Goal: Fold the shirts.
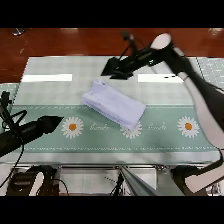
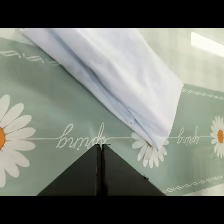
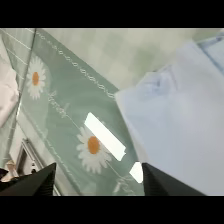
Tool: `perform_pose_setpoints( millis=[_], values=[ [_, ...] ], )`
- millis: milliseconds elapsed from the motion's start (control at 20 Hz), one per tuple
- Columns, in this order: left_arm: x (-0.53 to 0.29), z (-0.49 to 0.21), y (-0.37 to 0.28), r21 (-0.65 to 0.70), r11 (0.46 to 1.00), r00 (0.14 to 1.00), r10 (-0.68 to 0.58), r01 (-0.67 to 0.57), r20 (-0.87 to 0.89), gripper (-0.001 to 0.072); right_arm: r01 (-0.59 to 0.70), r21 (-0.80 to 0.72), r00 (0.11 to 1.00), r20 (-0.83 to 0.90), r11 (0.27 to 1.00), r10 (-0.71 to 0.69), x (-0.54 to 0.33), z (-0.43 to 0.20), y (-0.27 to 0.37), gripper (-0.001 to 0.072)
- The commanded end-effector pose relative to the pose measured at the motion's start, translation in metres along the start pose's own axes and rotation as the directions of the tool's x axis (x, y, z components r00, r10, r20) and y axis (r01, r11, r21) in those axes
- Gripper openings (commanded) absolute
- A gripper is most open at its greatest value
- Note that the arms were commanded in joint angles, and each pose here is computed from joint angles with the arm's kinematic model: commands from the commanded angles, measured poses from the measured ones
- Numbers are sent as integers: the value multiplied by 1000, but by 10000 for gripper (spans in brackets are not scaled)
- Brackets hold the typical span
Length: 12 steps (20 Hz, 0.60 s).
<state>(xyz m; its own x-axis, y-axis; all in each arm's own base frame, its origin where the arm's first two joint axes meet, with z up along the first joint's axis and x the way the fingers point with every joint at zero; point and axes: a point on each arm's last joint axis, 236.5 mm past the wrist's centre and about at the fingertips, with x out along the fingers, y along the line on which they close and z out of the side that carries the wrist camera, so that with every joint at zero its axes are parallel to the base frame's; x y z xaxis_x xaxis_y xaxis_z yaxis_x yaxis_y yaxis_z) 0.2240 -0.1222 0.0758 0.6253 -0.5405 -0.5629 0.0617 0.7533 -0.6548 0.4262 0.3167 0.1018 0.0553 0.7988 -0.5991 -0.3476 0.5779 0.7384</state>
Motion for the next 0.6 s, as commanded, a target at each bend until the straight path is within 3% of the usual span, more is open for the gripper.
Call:
perform_pose_setpoints(
  millis=[0,150,250,400,550],
  values=[
    [0,3,-1,-9,1000,1000,-8,8,15,19,321,-29,947,33,947,-320,-126,-21,-51,617],
    [0,3,-3,-12,1000,1000,-14,14,14,19,619,92,763,164,780,-625,-221,-69,-105,617],
    [1,3,-2,-12,1000,1000,-14,14,14,19,677,178,684,204,714,-700,-233,-127,-132,617],
    [1,3,-2,-12,1000,1000,-14,14,15,19,567,419,692,226,709,-686,-197,-214,-168,617],
    [0,3,-2,-12,1000,1000,-14,14,18,19,295,597,816,249,746,-522,-130,-256,-170,617]
  ],
)
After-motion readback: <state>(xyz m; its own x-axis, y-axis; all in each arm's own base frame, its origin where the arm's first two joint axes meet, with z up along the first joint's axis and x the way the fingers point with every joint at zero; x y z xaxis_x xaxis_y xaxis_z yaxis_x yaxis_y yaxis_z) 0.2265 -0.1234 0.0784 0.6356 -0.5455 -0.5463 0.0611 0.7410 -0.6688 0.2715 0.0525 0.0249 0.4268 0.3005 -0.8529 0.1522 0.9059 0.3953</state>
